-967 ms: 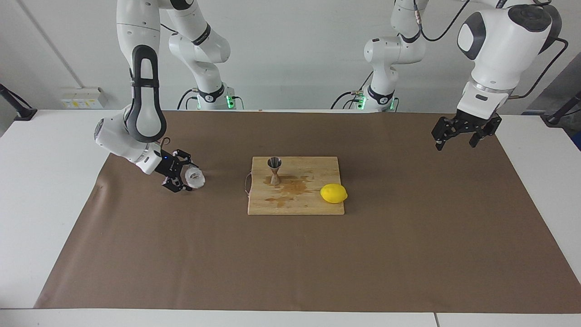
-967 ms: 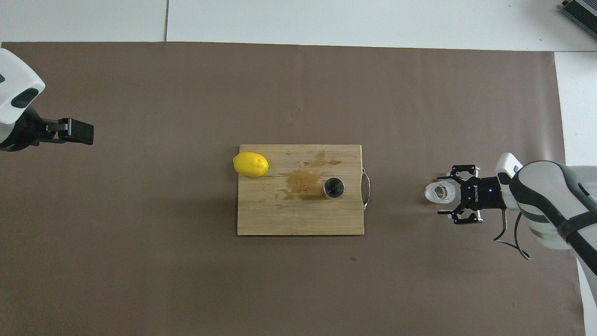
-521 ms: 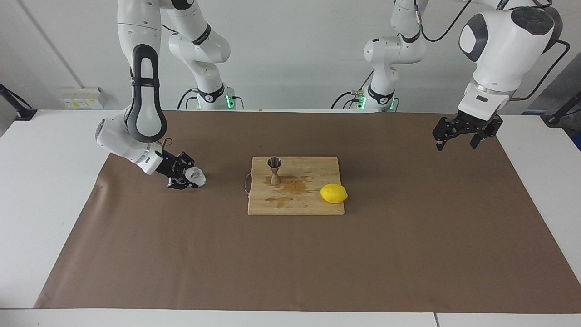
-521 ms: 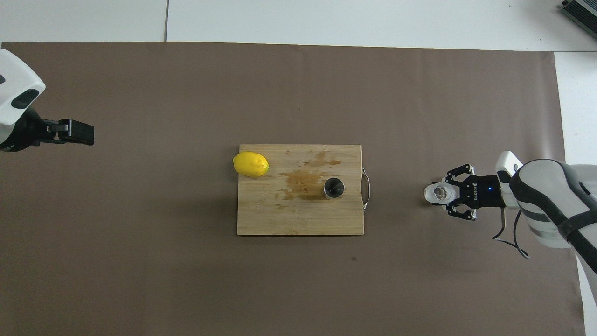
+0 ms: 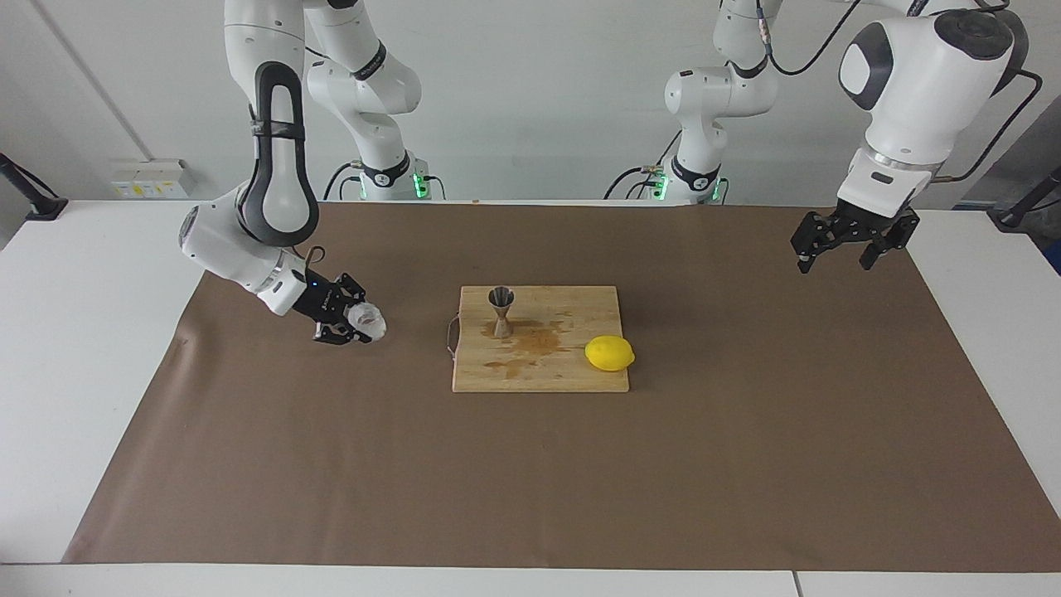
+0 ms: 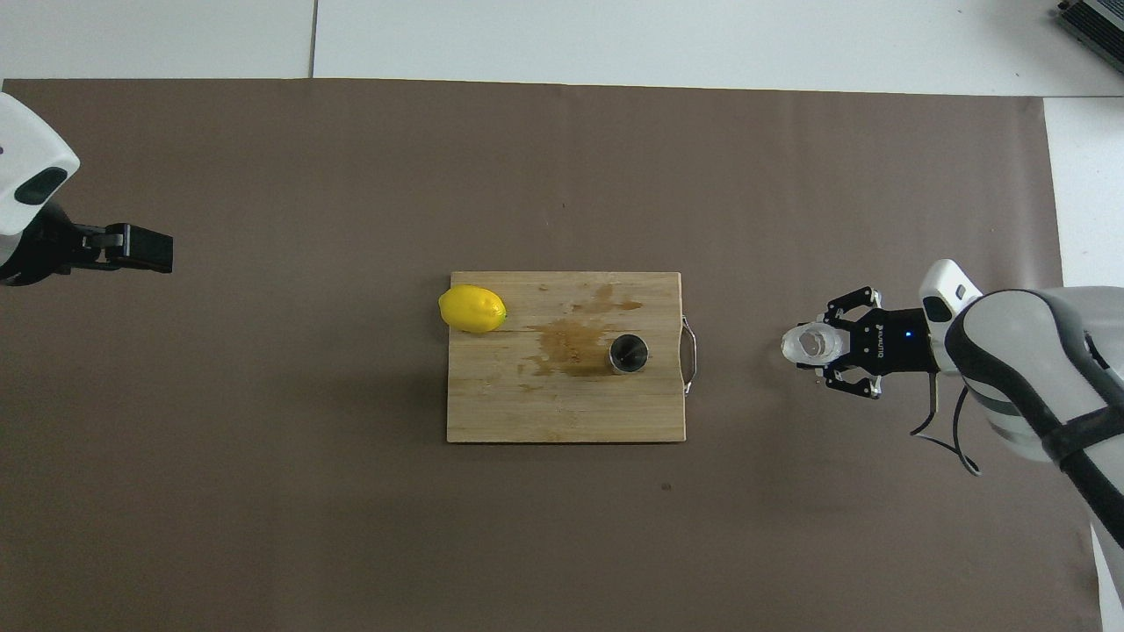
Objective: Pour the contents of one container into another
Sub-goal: 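Lift the white cup with the right gripper and move it over the metal cup, then tilt the white cup with the right gripper to pour into the metal cup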
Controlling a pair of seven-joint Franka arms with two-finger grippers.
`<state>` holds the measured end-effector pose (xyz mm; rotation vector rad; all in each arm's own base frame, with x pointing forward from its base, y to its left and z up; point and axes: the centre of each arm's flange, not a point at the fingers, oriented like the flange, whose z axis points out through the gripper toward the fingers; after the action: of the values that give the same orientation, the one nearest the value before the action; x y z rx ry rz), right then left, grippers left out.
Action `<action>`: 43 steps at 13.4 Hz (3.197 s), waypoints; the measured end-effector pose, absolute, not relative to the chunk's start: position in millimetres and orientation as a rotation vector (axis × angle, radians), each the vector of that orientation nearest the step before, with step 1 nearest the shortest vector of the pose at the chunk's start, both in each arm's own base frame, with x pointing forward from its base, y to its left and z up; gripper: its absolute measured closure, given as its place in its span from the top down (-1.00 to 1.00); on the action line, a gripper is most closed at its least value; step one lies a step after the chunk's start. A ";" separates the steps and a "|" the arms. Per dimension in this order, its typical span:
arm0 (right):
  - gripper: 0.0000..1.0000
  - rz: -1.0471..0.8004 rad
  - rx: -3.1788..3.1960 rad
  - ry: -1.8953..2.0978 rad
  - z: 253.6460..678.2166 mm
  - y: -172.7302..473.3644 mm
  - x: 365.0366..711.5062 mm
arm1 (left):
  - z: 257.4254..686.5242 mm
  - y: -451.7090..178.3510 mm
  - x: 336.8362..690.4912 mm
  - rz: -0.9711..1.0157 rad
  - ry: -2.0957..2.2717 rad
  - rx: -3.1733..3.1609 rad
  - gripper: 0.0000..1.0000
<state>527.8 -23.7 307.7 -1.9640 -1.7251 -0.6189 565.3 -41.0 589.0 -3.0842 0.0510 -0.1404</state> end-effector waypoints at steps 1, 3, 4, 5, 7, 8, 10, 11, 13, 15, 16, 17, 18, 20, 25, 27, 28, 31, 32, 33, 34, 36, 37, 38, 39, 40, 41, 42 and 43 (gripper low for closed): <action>0.01 -0.621 -1.963 -1.728 318.3 -10.0 530.1 | 593.5 -40.8 564.2 -0.150 0.050 -3.084 1.00; 0.01 -0.604 -1.971 -1.729 338.6 18.4 533.6 | 602.9 -39.9 557.7 -0.135 0.046 -3.083 1.00; 0.01 -0.573 -1.984 -1.742 349.4 33.8 535.6 | 607.8 -38.8 553.2 -0.117 0.042 -3.082 1.00; 0.01 -0.536 -2.001 -1.763 359.9 47.4 538.8 | 610.7 -38.5 549.6 -0.104 0.041 -3.082 1.00; 0.01 -0.461 -2.049 -1.800 382.3 80.8 547.2 | 612.6 -39.8 545.0 -0.078 0.039 -3.095 1.00; 0.01 -0.434 -2.068 -1.811 390.2 95.9 549.1 | 612.0 -40.8 543.8 -0.064 0.038 -3.106 1.00; 0.01 -0.375 -2.111 -1.857 406.2 127.2 551.2 | 611.0 -42.1 542.2 -0.044 0.036 -3.121 1.00; 0.01 -0.346 -2.131 -1.888 412.9 141.2 551.2 | 611.1 -42.3 542.2 -0.044 0.036 -3.123 1.00; 0.01 -0.281 -2.160 -1.953 419.6 171.3 545.8 | 611.1 -42.7 542.1 -0.043 0.036 -3.125 1.00; 0.01 -0.210 -2.187 -2.021 419.1 196.0 537.1 | 611.3 -43.3 541.8 -0.042 0.037 -3.126 1.00; 0.01 -0.177 -2.198 -2.062 418.8 207.5 532.6 | 611.2 -43.3 541.6 -0.040 0.037 -3.126 1.00; 0.01 -0.150 -2.208 -2.105 419.1 219.1 528.1 | 611.2 -43.3 541.5 -0.040 0.037 -3.126 1.00; 0.01 -0.127 -2.214 -2.149 419.5 230.1 523.6 | 611.2 -42.8 541.6 -0.040 0.036 -3.126 1.00; 0.01 -0.094 -2.205 -2.242 420.3 245.1 517.1 | 611.2 -38.1 541.9 -0.039 0.023 -3.126 1.00; 0.01 -0.019 -2.155 -2.483 428.6 259.9 513.2 | 610.7 -33.8 542.2 -0.038 0.011 -3.126 1.00; 0.01 -0.004 -2.154 -2.529 434.9 266.6 512.0 | 610.9 -33.6 542.1 -0.038 0.010 -3.126 1.00; 0.01 0.004 -2.152 -2.559 436.1 270.4 510.6 | 611.2 -33.6 541.9 -0.039 0.011 -3.126 1.00; 0.01 0.048 -2.150 -2.646 434.2 287.8 501.9 | 611.4 -33.7 541.6 -0.038 0.011 -3.126 1.00; 0.01 0.053 -2.148 -2.672 434.1 292.3 500.6 | 611.4 -33.4 541.5 -0.037 0.010 -3.126 1.00; 0.01 0.059 -2.138 -2.707 434.7 296.2 499.8 | 611.6 -32.5 541.4 -0.037 0.007 -3.126 1.00; 0.01 0.067 -2.129 -2.742 434.9 298.5 500.3 | 611.7 -31.5 541.3 -0.036 0.005 -3.126 1.00; 0.01 0.083 -2.115 -2.799 434.9 300.8 502.3 | 611.7 -30.5 541.2 -0.035 0.002 -3.126 1.00; 0.01 0.090 -2.108 -2.822 434.6 301.6 502.7 | 611.7 -30.5 541.2 -0.034 0.002 -3.126 1.00; 0.01 0.099 -2.097 -2.849 434.2 303.5 502.3 | 611.7 -30.5 541.1 -0.034 0.002 -3.126 1.00; 0.01 0.106 -2.081 -2.880 433.8 306.6 500.9 | 611.8 -30.5 541.1 -0.034 0.002 -3.126 1.00; 0.01 0.113 -2.066 -2.910 433.6 309.8 499.2 | 611.9 -30.5 541.0 -0.034 0.002 -3.126 1.00; 0.01 0.121 -2.054 -2.932 433.5 312.0 497.8 | 612.0 -30.5 540.9 -0.035 0.002 -3.126 1.00; 0.01 0.132 -2.045 -2.954 433.5 312.9 497.1 | 612.1 -30.5 540.9 -0.035 0.002 -3.126 1.00; 0.01 0.145 -2.035 -2.983 433.6 313.3 496.9 | 612.1 -30.2 540.9 -0.035 0.001 -3.126 1.00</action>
<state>496.9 313.3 433.6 -2.0354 -2.9829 0.1448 540.9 -30.2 612.1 -3.1260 0.0010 -0.0350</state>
